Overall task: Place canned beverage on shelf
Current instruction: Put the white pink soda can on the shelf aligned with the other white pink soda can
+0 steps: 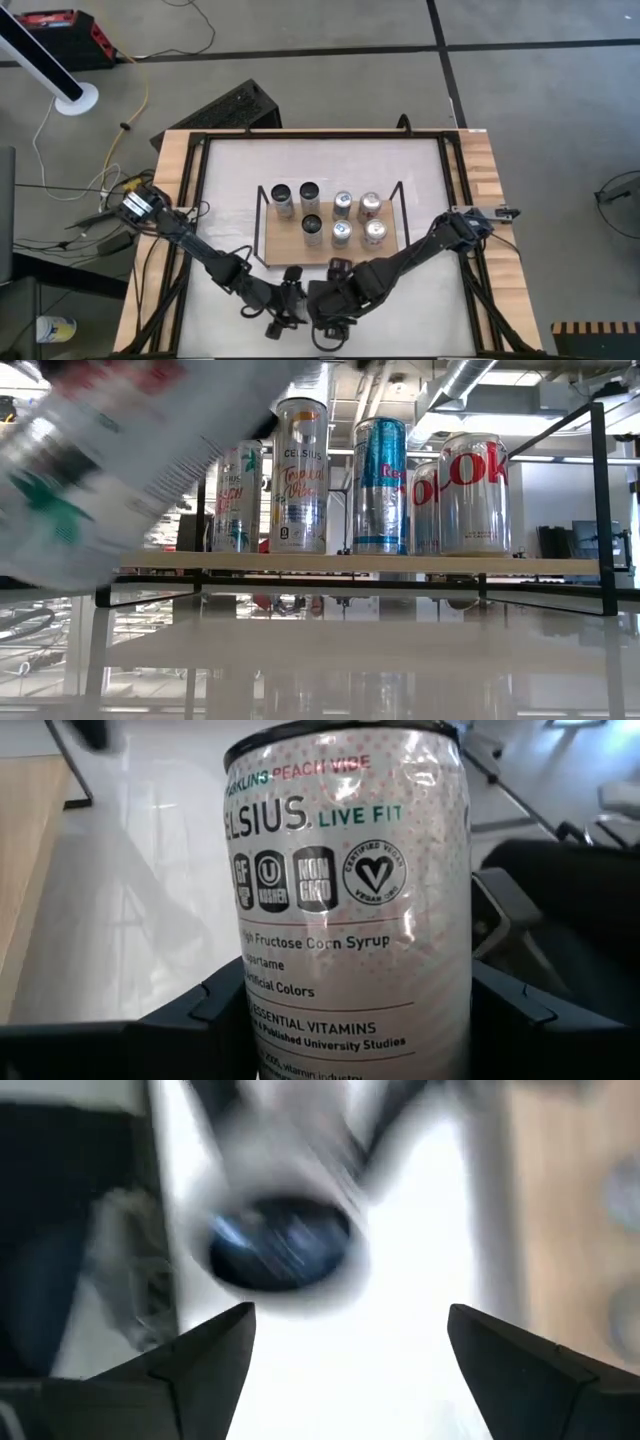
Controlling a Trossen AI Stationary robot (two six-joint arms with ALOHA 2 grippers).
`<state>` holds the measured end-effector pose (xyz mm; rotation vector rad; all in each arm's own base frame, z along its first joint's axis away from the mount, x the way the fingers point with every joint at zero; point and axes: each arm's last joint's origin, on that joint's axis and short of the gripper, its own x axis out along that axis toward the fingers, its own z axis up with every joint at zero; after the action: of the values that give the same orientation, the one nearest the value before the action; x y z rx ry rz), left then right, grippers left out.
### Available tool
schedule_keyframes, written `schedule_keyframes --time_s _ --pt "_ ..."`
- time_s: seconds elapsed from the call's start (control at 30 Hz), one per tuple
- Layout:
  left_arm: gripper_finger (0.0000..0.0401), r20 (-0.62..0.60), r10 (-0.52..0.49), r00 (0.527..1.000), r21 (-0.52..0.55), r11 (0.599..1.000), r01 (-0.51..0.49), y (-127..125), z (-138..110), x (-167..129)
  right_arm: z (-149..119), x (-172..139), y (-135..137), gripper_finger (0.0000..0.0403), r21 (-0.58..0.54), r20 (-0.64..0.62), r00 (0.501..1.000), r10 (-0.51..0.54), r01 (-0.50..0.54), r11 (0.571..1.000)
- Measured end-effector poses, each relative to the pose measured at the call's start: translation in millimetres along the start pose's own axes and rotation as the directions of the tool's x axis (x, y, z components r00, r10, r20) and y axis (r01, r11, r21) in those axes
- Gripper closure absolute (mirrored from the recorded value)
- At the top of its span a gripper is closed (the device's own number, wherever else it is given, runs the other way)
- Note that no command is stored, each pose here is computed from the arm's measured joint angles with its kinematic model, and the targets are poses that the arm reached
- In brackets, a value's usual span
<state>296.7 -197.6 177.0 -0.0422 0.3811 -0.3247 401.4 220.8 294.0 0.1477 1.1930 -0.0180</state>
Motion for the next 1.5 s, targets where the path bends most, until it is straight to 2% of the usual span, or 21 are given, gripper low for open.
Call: schedule_keyframes --time_s 0.1,0.2,0.33,0.4,0.5,0.6,0.73,0.77,0.83,0.9,1.0,1.1,1.17,1.27,1.37,1.43,1.47,1.5 --pt "0.0175 -0.021 -0.014 1.000 0.039 0.999 0.015 -7 7 -13 -16 -8 4 0.0055 0.008 -0.066 0.995 -0.068 0.069 0.998" --pt "0.0175 0.022 0.005 1.000 0.110 0.994 -0.007 -23 18 -31 -37 -15 20 0.0060 -0.001 -0.076 0.986 -0.146 0.147 0.989" --pt "0.0175 0.180 0.024 0.983 0.178 0.982 -0.057 -51 36 -57 -67 -19 51 0.0063 -0.049 0.053 0.966 -0.254 0.256 0.965" --pt "0.0175 0.285 0.024 0.958 0.193 0.978 -0.082 -63 41 -67 -84 -19 67 0.0065 -0.038 0.151 0.939 -0.309 0.318 0.947" --pt "0.0175 0.412 0.021 0.911 0.199 0.973 -0.113 -71 37 -76 -102 -14 93 0.0068 0.013 0.393 0.857 -0.332 0.356 0.934" --pt "0.0175 0.495 0.027 0.868 0.167 0.978 -0.126 -68 30 -76 -107 3 114 0.0068 0.012 0.606 0.731 -0.313 0.385 0.923" --pt "0.0175 0.557 0.071 0.828 0.093 0.985 -0.147 -58 28 -67 -91 32 119 0.0068 0.006 0.746 0.582 -0.324 0.481 0.877" --pt "0.0175 0.558 0.078 0.826 0.087 0.984 -0.153 -56 27 -64 -87 39 116 0.0069 0.007 0.761 0.558 -0.330 0.502 0.865" --pt "0.0175 0.550 0.089 0.831 0.090 0.982 -0.165 -54 25 -60 -78 52 108 0.0069 0.003 0.770 0.548 -0.326 0.509 0.861" --pt "0.0175 0.548 0.103 0.830 0.086 0.980 -0.178 -51 25 -59 -74 61 98 0.0069 -0.030 0.757 0.579 -0.301 0.492 0.870" --pt "0.0175 0.548 0.141 0.824 0.085 0.971 -0.223 -50 26 -59 -60 70 83 0.0069 -0.069 0.737 0.639 -0.222 0.398 0.915" --pt "0.0175 0.528 0.189 0.828 0.105 0.953 -0.285 -52 23 -60 -55 78 66 0.0069 -0.134 0.694 0.695 -0.189 0.382 0.914" --pt "0.0175 0.501 0.256 0.827 0.122 0.925 -0.361 -55 19 -61 -56 81 51 0.0069 -0.159 0.660 0.724 -0.199 0.394 0.905" --pt "0.0175 0.472 0.345 0.811 0.142 0.878 -0.456 -62 14 -66 -61 69 29 0.0069 -0.156 0.640 0.745 -0.188 0.365 0.918" --pt "0.0175 0.466 0.353 0.811 0.174 0.862 -0.475 -70 12 -71 -76 52 3 0.0069 -0.113 0.636 0.759 -0.138 0.269 0.956" --pt "0.0175 0.461 0.345 0.818 0.187 0.863 -0.469 -73 10 -73 -86 52 -11 0.0069 -0.101 0.684 0.729 -0.020 0.122 0.987" --pt "0.0175 0.457 0.337 0.823 0.190 0.867 -0.460 -74 9 -72 -89 54 -15 0.0069 -0.123 0.734 0.675 0.071 0.030 0.992" --pt "0.0175 0.455 0.324 0.829 0.187 0.876 -0.445 -74 9 -72 -91 55 -18 0.0069 -0.166 0.792 0.586 0.171 -0.062 0.984"
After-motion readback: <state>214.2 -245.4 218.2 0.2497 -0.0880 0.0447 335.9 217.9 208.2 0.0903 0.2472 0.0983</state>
